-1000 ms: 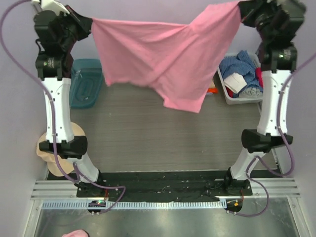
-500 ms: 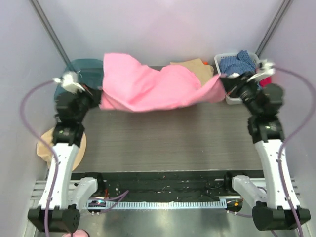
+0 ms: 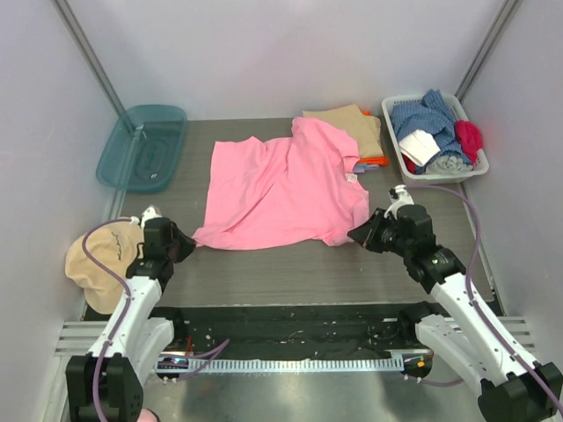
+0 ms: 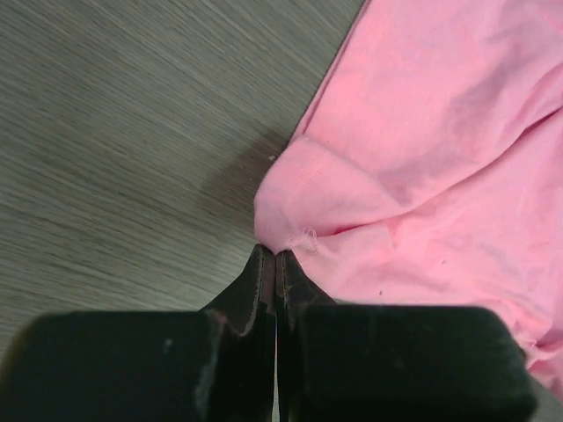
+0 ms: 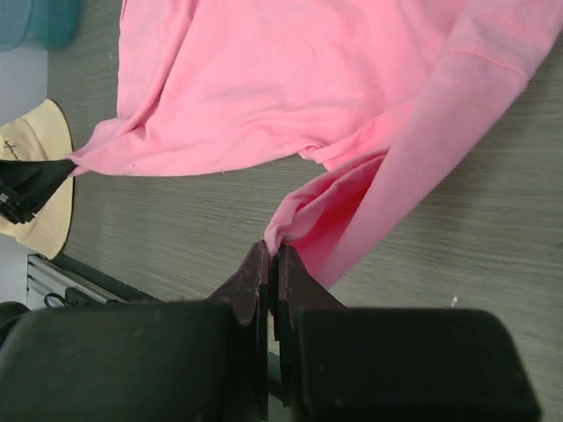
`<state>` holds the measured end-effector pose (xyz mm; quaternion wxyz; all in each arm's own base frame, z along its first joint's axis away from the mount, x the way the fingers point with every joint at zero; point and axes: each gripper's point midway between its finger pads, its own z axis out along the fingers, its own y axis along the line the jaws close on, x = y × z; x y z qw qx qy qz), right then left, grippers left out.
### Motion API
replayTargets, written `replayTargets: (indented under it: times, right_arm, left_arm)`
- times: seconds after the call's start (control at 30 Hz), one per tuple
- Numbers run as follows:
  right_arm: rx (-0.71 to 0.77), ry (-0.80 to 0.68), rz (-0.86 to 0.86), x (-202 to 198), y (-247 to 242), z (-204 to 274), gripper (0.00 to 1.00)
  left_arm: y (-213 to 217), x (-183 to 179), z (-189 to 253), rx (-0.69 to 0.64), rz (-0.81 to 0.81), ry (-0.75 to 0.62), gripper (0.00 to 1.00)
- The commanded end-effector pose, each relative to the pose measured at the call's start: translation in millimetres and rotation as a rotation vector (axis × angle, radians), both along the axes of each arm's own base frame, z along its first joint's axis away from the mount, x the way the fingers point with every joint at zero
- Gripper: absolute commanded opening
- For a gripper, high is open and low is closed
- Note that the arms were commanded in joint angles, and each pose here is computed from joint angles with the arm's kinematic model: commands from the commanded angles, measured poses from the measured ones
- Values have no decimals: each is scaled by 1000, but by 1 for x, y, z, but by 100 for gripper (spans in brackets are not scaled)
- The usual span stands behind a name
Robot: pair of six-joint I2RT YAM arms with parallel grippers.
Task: Fold and stack the t-shirts
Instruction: Flatten the tshirt out
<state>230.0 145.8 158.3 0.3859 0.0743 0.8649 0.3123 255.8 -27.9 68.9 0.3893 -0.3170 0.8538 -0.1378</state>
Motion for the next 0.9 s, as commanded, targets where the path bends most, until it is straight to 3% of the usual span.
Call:
replayTargets:
  times: [0.0,0.23,0.43,0.87]
  right_arm:
    - [-30,43,-122,-13,-20,-3,1]
    - [-107,44,-449,-30,-81,12,1]
    - [-105,81,-615,-53,-109,14,1]
    - [-92,246,-587,-102,-109,4,1]
  left_arm:
    - [26,-1,20,76,131,-64,0]
    - [57,-30,23,164,299,-5,0]
    - [62,-33,25,171,339,25,0]
    - [57,-41,20,132,346,52,0]
